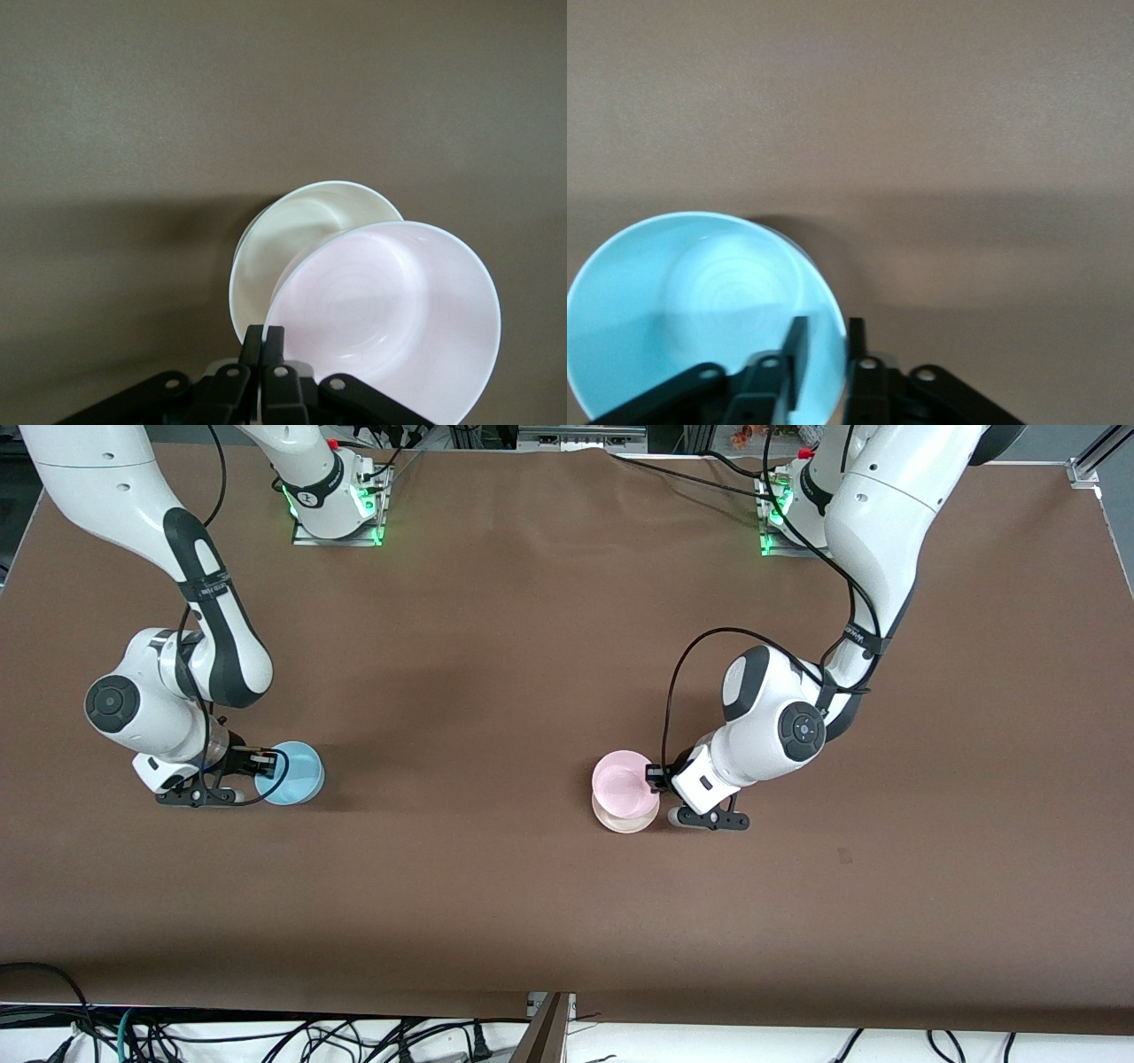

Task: Stack pink and blue bowls on white bowl
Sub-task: 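Open the left gripper on the stack while the right gripper grasps blue, then withdraw the left gripper while the right gripper lifts the blue bowl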

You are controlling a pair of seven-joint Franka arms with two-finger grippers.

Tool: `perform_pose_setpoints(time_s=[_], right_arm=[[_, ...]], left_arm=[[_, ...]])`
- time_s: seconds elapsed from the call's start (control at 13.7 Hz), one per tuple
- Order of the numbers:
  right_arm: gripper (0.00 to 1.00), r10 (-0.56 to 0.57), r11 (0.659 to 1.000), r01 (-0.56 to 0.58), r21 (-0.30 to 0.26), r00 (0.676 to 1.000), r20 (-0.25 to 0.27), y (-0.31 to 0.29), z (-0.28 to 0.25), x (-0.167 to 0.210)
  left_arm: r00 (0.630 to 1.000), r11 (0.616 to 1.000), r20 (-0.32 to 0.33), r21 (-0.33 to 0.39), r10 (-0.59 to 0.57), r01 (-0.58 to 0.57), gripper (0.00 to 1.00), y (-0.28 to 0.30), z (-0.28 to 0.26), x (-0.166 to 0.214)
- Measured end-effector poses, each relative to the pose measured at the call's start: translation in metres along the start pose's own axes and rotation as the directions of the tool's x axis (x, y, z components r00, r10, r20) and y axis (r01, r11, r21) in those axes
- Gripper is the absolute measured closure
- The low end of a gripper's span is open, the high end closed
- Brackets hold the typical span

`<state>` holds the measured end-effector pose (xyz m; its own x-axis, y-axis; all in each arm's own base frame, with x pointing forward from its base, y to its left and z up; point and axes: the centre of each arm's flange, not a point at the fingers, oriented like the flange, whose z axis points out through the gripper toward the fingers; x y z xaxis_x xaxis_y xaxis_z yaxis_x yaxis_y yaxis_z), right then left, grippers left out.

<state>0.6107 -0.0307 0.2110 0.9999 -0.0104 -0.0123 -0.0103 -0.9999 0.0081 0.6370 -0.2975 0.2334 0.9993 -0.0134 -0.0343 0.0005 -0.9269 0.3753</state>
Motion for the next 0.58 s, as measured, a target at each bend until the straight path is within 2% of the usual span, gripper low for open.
perform_pose_setpoints(time_s=[0.07,0.22,0.44,0.58], right_arm=[[0.84,0.003,1.000,-0.003,0.005,1.000,0.007,0.000,-0.004,0.002],[0.97,0.007,1.000,-0.007,0.017,1.000,0.021,-0.002,-0.018,0.007],[0.97,-0.011,0.999,0.010,0.035,0.999,0.033,-0.013,-0.053,0.019],[0.97,-0.030,0.998,0.028,0.047,0.999,0.041,-0.024,-0.076,0.026]], left_arm=[[1.000,1.000,0.001,0.002,-0.002,0.002,0.97,-0.002,0.001,0.000],[1.000,1.000,0.001,0.004,-0.006,0.006,0.97,-0.005,0.002,0.001],[1.000,1.000,-0.006,0.004,-0.009,0.009,0.97,-0.006,0.002,0.004],[1.000,1.000,-0.020,-0.001,-0.009,0.009,0.83,-0.006,-0.002,0.009]])
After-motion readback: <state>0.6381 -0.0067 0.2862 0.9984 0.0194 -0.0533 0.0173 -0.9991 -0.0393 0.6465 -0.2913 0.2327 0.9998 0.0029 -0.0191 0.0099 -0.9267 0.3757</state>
